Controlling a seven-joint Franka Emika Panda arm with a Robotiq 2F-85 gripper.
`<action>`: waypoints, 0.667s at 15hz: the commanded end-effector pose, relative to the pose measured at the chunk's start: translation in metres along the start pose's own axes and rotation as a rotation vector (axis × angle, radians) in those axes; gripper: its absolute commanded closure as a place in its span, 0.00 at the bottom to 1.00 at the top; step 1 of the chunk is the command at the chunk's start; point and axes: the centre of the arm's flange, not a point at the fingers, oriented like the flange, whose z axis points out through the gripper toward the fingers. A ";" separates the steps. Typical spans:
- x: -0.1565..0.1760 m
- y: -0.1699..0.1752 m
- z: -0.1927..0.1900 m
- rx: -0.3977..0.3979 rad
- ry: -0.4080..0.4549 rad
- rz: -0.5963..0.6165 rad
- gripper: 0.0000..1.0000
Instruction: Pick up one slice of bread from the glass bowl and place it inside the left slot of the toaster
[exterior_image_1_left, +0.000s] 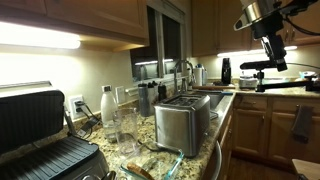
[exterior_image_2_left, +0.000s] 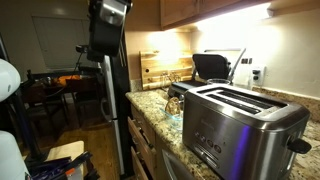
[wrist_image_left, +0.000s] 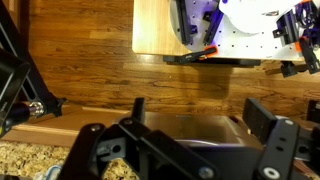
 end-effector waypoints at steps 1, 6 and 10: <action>0.007 -0.006 -0.001 -0.007 -0.003 -0.019 0.00; 0.036 -0.035 -0.001 -0.023 -0.020 -0.106 0.00; 0.058 -0.058 0.006 -0.036 -0.041 -0.178 0.00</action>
